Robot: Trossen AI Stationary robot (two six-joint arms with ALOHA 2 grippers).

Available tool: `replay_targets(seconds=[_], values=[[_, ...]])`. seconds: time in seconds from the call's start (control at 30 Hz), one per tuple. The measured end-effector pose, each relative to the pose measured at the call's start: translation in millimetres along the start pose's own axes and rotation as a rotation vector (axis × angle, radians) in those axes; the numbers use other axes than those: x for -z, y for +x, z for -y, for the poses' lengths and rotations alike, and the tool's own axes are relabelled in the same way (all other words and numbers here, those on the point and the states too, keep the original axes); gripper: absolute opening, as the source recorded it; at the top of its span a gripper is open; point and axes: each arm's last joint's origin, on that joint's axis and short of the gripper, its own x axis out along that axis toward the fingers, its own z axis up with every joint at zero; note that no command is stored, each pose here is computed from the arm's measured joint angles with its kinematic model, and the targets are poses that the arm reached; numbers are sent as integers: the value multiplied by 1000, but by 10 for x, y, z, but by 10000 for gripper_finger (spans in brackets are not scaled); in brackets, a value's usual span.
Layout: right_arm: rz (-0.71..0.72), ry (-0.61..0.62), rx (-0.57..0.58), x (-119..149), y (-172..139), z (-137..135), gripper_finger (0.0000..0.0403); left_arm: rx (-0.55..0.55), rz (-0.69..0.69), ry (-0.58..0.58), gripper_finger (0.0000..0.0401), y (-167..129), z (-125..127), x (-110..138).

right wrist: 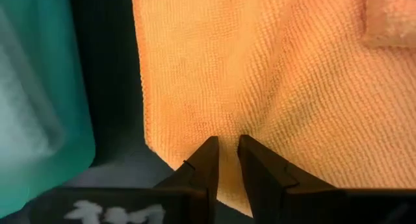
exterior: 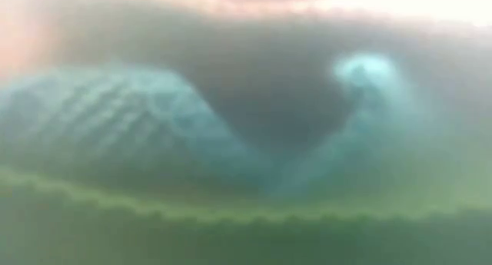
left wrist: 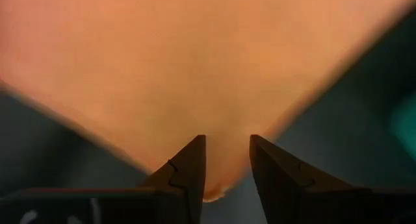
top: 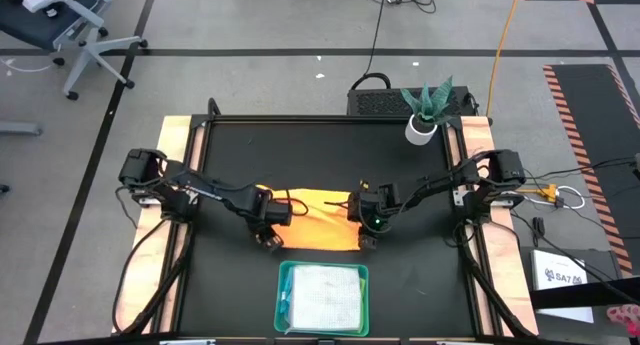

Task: Fold microfiber towels
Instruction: Fold the orange microfiber cloth

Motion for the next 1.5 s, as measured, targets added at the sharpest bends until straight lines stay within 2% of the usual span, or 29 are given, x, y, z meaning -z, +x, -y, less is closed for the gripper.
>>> replay_targets(seconds=[0.2,0.47,0.63,0.73,0.9,1.2,1.33,1.5], values=[[10,-28,-3,15,-40,-42,54,89,42,2,120,11,280,123],[139,-21,-25,-16,-478,-42,54,63,45,-70,120,58,396,309],[206,-35,8,-58,-590,3,54,26,89,-79,120,75,429,375],[216,-23,22,-74,-527,80,54,-7,145,-90,120,71,413,357],[278,109,11,-101,-481,255,54,-9,210,-121,120,-55,348,296],[300,340,-55,5,-396,487,54,-18,419,-142,119,-591,107,318],[329,368,-80,61,-333,499,54,-56,501,-150,119,-788,-35,359],[396,380,-106,79,-302,528,55,-100,522,-152,119,-911,-184,359]])
